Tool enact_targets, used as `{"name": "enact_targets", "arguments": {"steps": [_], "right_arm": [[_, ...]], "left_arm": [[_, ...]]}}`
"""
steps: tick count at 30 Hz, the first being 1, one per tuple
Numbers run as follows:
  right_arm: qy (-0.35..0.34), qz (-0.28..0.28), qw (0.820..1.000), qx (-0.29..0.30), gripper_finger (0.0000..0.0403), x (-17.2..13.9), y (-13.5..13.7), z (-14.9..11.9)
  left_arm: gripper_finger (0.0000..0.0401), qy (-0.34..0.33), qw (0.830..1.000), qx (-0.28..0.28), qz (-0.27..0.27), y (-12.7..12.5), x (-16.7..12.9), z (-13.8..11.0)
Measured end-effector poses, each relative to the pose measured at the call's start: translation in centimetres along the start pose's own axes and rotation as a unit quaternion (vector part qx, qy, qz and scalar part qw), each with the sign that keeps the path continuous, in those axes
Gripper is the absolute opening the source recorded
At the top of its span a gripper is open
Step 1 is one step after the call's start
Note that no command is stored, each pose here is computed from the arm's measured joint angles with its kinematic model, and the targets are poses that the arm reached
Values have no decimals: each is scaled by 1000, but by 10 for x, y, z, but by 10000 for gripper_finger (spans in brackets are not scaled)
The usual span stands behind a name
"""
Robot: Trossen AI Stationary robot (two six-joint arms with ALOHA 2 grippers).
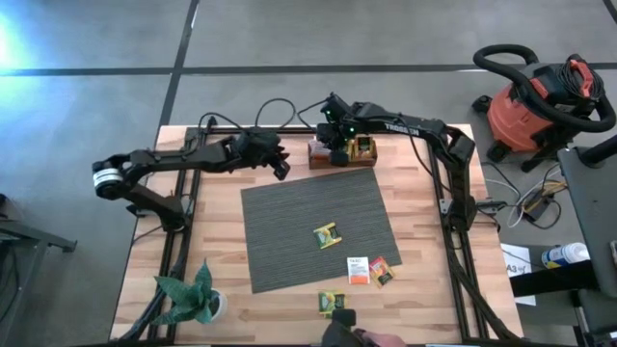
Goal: Pick & Place Tea
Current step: Put the white tea bag into the left section of the wooden organizer
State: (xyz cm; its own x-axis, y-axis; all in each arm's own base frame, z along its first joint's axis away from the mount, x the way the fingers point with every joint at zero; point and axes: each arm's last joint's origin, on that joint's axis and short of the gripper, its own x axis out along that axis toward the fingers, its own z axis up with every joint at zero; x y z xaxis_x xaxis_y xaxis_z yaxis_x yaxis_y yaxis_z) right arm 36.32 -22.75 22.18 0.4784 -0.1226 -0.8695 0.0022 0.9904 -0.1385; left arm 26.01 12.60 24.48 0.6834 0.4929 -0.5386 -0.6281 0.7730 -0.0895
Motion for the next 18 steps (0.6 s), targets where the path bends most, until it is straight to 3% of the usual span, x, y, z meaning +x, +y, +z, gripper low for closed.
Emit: {"name": "enact_targets", "arguments": {"steps": [13, 18], "right_arm": [[8, -15, 999, -35, 12, 5, 1, -3], [41, -30, 997, -55, 10, 6, 6, -5]], "left_arm": [[124, -16, 1000, -16, 6, 1, -15, -2], [124, -18, 1000, -18, 4, 1, -15, -1]]}}
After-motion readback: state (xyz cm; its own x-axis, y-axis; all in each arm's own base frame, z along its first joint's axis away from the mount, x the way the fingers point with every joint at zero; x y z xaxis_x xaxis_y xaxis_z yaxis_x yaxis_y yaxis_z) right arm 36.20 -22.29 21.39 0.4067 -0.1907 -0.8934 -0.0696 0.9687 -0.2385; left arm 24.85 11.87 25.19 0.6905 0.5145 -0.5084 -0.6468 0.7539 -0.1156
